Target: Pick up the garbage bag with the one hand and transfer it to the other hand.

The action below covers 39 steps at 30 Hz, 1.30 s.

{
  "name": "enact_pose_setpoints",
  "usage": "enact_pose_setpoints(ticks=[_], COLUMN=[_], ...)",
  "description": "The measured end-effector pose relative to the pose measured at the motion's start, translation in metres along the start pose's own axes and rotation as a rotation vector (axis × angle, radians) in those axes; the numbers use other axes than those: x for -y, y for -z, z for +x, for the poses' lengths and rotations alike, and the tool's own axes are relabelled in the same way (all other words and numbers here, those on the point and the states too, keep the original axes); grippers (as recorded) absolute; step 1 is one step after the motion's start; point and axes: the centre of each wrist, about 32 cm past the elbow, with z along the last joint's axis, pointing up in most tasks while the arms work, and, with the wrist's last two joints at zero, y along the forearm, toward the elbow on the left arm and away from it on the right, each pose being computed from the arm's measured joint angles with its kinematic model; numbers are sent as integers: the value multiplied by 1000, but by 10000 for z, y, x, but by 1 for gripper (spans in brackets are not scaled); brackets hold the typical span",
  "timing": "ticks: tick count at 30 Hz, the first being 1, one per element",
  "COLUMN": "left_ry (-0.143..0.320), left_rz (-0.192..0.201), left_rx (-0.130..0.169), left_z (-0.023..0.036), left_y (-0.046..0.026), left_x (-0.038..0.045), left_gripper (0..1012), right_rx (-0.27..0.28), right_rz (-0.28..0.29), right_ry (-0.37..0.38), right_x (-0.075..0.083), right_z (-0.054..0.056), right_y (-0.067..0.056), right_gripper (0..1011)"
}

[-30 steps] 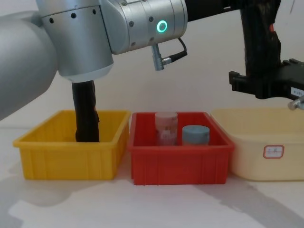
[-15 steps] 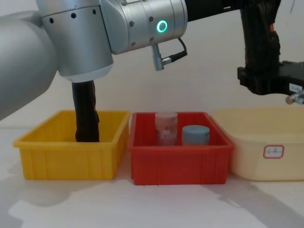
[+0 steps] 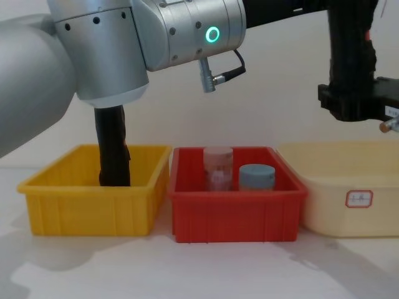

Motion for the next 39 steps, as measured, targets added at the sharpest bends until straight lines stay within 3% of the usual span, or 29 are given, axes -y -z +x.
enact_pose_setpoints(ticks=[5,10,19,21,32,35,39], left_ry=[0,0,0,0,0,0,0], left_rz=[0,0,0,0,0,0,0], left_rx=[0,0,0,0,0,0,0], left_z=[0,0,0,0,0,0,0], left_y=[0,0,0,0,1,1,1], left_x=[0,0,0,0,0,0,0], left_gripper=[876,999,1001,1001,1001,1001,1001], right_rx=[-10,-38,-79,-90,-105,-102,-90], right_rz=[-3,-21,-79,-108,-216,-245,-279], right_ry=[14,42,109,140,227,246,264], right_x=[3,-12,-93,-137,-310,-358,-415], right_z=[41,153,425,545,888,963,1051], right_y=[-6,-8,16,26,64,70,71], right_gripper=[531,531,530,529,530,587,737])
